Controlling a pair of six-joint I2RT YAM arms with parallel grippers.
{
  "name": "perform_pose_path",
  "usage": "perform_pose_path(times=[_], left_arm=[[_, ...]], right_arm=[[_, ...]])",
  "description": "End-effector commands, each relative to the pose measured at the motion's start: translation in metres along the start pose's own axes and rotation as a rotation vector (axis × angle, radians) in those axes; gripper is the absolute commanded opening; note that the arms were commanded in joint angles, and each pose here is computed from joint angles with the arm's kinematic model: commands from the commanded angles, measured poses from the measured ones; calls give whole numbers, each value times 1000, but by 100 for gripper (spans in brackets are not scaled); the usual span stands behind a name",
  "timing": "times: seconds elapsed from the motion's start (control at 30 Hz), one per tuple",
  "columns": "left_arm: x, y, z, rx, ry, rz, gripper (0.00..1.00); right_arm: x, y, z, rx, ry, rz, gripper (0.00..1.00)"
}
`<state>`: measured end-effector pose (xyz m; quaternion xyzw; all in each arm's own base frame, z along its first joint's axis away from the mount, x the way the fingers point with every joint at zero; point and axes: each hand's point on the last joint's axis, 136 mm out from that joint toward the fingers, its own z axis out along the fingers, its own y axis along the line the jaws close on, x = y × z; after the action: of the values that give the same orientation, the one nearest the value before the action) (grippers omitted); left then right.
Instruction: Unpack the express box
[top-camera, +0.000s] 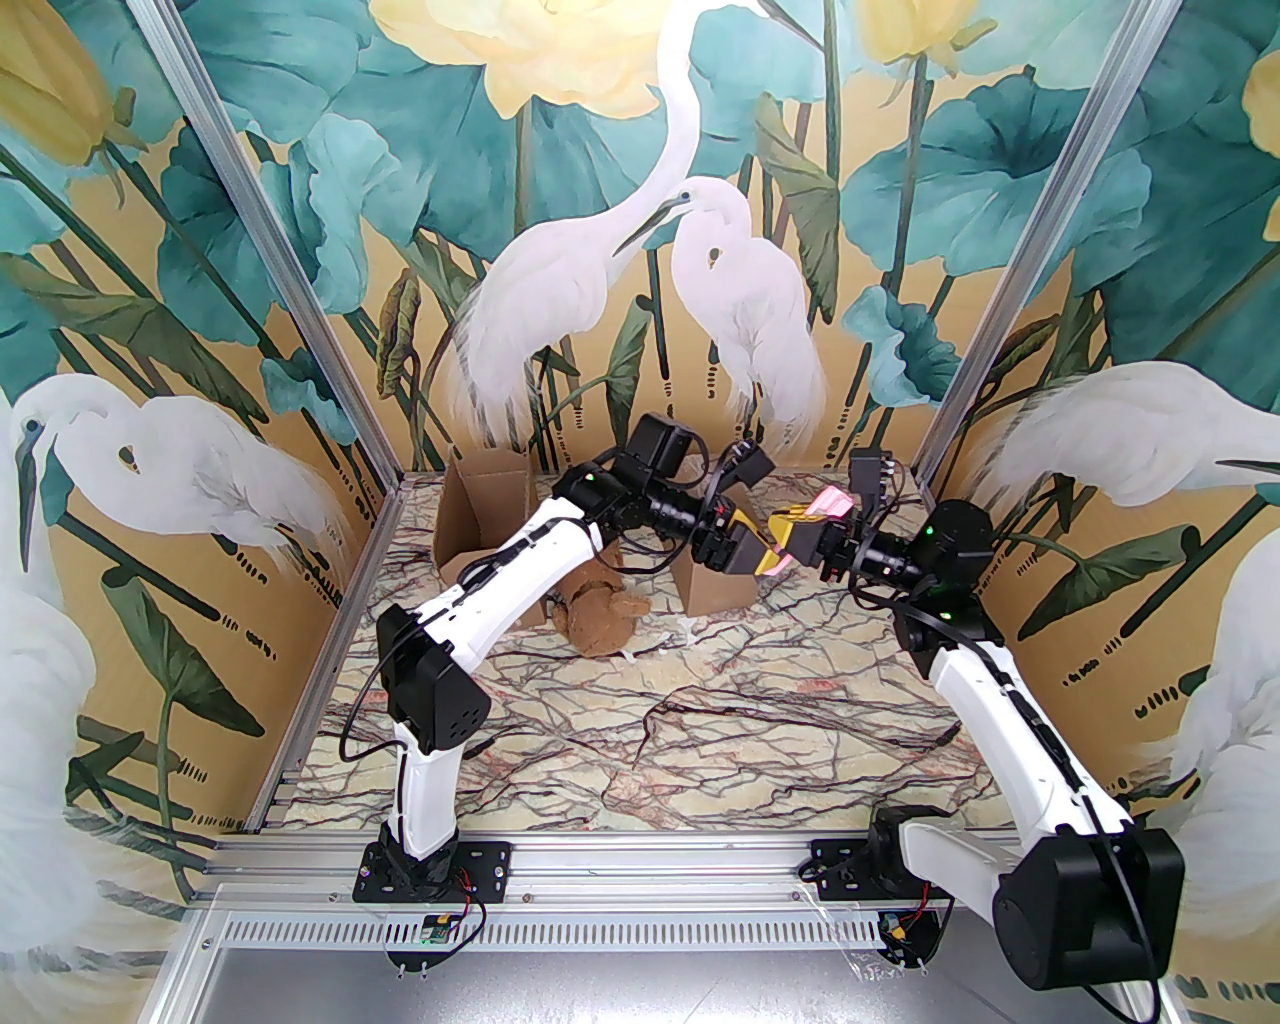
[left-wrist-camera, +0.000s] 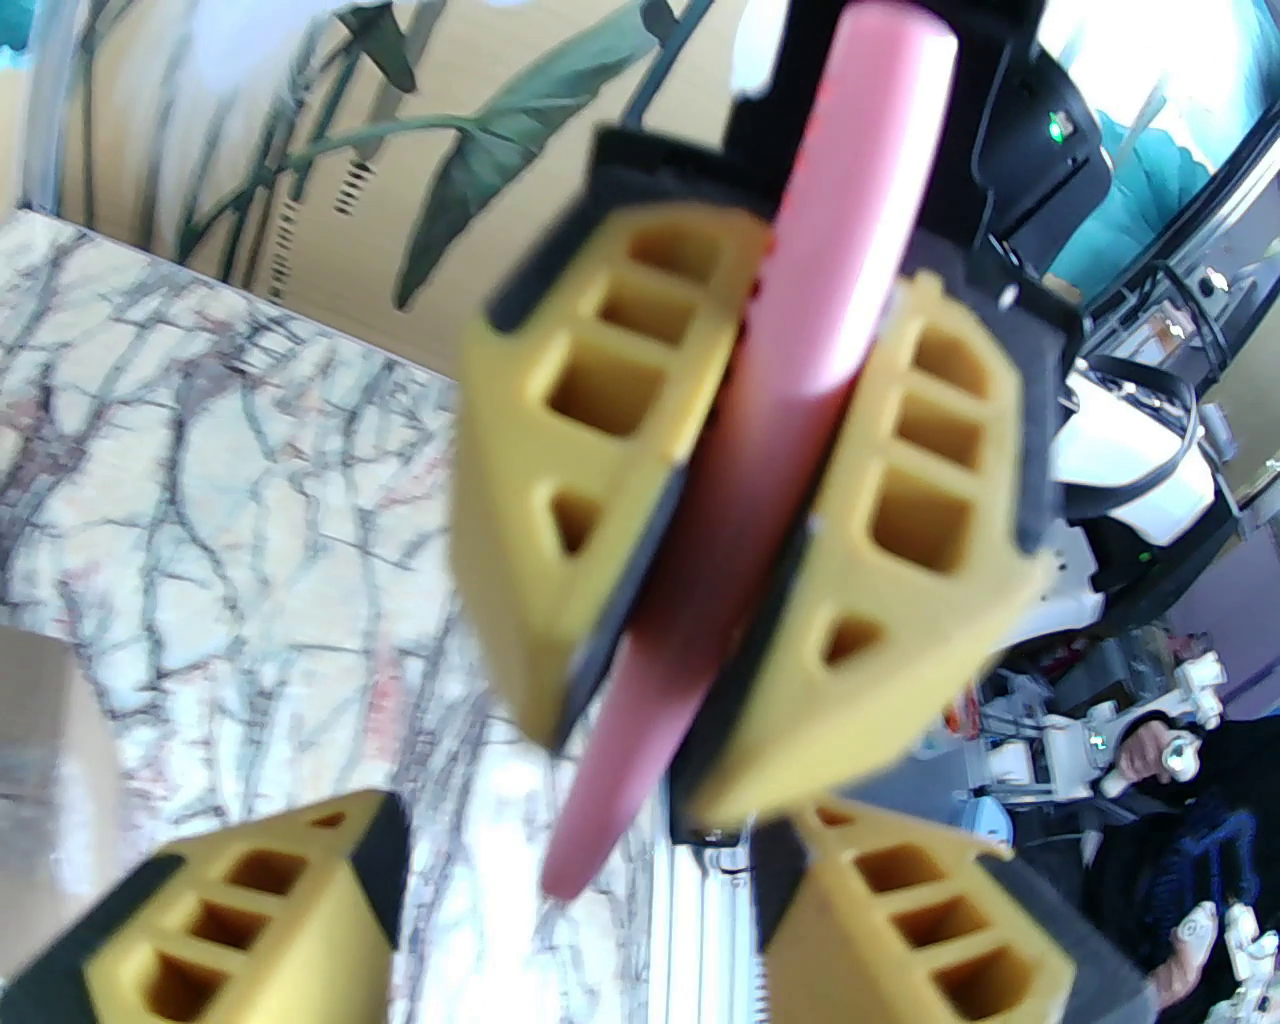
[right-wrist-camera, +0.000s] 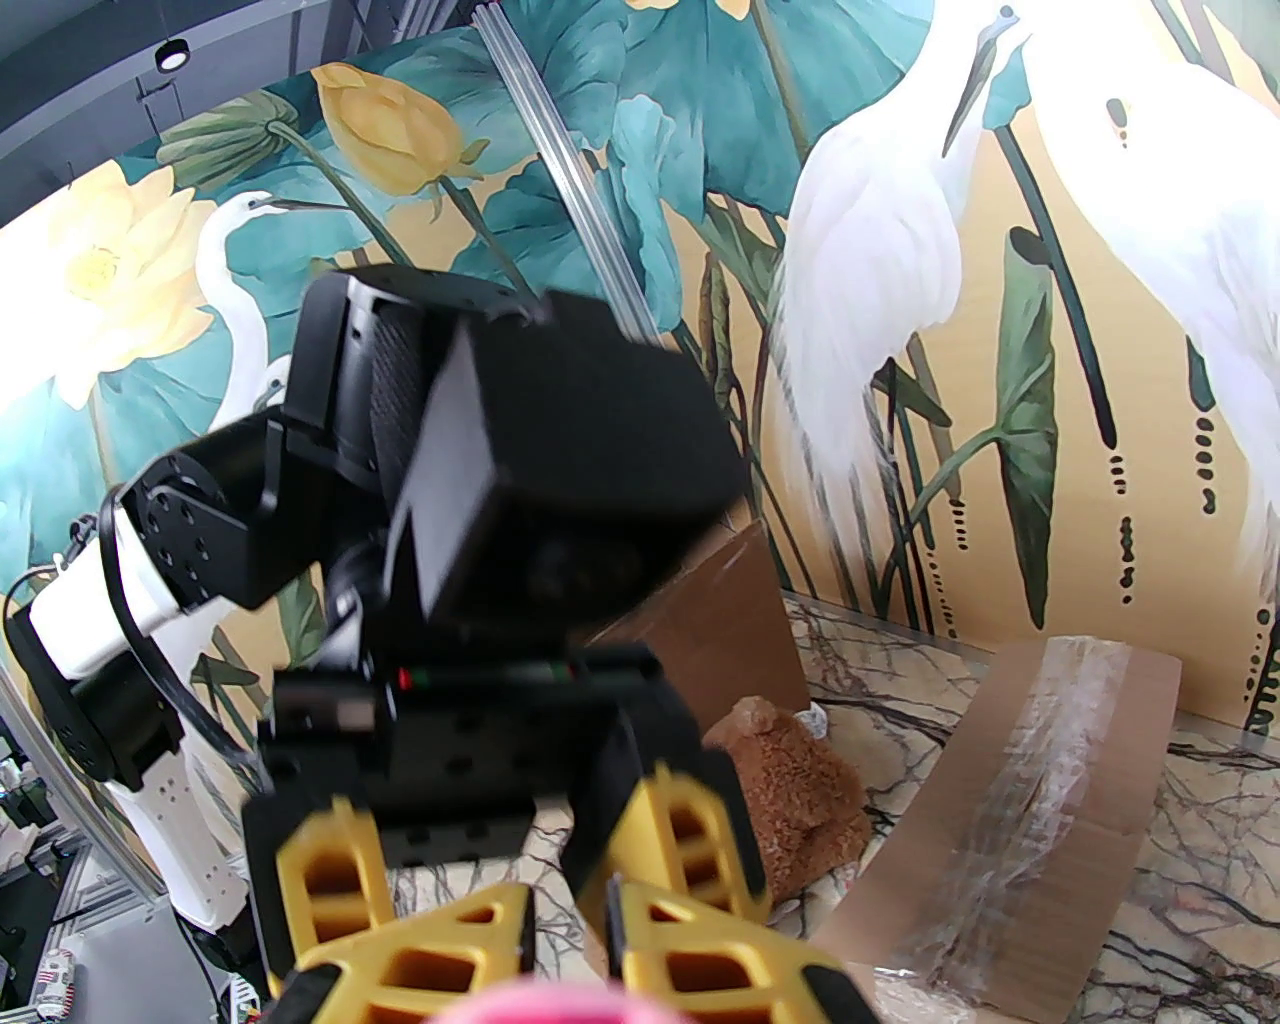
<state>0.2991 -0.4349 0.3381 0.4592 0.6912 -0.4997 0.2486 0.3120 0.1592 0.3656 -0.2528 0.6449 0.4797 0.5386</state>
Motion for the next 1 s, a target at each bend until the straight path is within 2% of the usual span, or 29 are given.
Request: perform_pose_path(times=[0.0, 0.1, 0.2, 0.27, 0.3, 0.43, 0.63, 0.83, 0.97], left_arm=[[-17, 13, -19, -166, -56, 51, 72], [-25, 60, -39, -446, -95, 43, 85], [-37, 115, -69, -720, -154, -20, 98], [-43, 152, -91, -865, -191, -94, 99], [-45, 166, -95, -882, -202, -133, 100], [-46, 220, -104, -856, -260, -255, 99], [-36, 281, -104, -745, -336, -301, 99], [-30, 304, -88, -613, -352, -244, 100], [-17, 309, -79, -472, -337, -238, 100]], right_arm=[[-3, -12, -6, 96, -18, -52, 0], [2, -32, -11, 213, -12, -43, 0], [8, -44, -12, 263, 7, -29, 0], [11, -55, -12, 303, 22, 0, 0], [12, -60, -13, 324, 24, 18, 0], [27, -77, -12, 372, 74, 109, 0], [70, -115, -29, 614, 191, 287, 0], [98, -158, -60, 905, 311, 352, 0], [115, -180, -67, 999, 425, 425, 0]])
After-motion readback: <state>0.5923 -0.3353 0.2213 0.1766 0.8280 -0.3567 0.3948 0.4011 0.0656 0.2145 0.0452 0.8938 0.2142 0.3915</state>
